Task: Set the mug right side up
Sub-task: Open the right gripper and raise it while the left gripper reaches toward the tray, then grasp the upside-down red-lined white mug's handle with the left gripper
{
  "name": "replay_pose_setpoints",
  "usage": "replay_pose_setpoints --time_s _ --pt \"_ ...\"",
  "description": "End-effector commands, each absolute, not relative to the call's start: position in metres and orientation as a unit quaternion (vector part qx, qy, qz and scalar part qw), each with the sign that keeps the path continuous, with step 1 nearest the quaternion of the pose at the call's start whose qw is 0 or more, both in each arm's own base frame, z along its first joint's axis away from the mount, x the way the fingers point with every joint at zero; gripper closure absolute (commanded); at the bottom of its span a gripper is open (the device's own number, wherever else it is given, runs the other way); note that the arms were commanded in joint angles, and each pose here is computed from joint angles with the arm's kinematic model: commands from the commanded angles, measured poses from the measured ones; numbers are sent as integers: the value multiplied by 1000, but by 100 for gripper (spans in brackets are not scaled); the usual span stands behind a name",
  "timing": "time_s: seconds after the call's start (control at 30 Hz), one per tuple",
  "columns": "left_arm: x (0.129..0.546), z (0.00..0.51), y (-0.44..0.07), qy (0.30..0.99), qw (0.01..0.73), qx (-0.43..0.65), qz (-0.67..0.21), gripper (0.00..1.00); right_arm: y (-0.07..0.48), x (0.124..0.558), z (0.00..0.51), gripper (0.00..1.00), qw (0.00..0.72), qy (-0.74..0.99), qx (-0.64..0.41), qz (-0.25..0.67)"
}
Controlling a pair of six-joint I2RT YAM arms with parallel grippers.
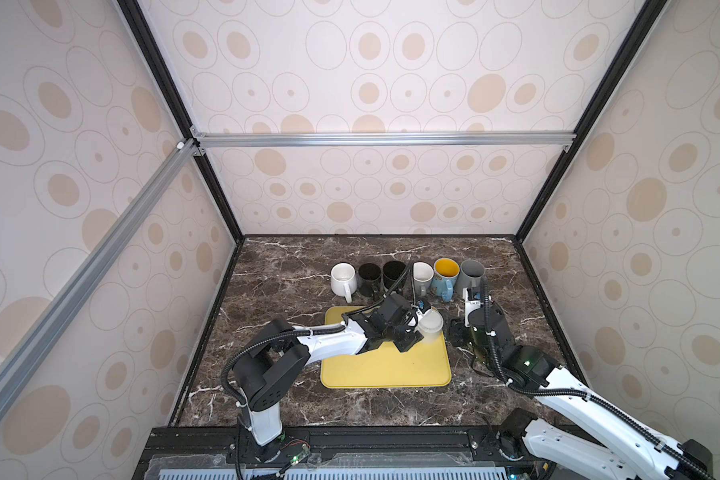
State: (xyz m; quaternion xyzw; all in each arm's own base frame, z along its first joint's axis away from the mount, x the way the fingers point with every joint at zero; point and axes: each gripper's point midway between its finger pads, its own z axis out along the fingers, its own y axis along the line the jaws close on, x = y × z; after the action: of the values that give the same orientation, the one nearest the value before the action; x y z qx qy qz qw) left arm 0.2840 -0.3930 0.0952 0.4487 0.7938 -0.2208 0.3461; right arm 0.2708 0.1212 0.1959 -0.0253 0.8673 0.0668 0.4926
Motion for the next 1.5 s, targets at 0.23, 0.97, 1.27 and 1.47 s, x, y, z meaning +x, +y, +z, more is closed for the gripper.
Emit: replay_pose_setpoints --time_s 0.23,0.97,1.27,1.47 --pt "301 86 -397 805 328 453 -201 52 116 273 187 34 487 872 -21 54" --pt "307 75 -405 810 315 451 -204 69 118 271 186 34 482 874 -16 62" --pt "311 81 -406 811 325 443 -201 75 117 270 186 35 483 873 -15 64" --pt "315 83 -404 813 332 438 -192 80 119 271 185 35 481 874 -16 67"
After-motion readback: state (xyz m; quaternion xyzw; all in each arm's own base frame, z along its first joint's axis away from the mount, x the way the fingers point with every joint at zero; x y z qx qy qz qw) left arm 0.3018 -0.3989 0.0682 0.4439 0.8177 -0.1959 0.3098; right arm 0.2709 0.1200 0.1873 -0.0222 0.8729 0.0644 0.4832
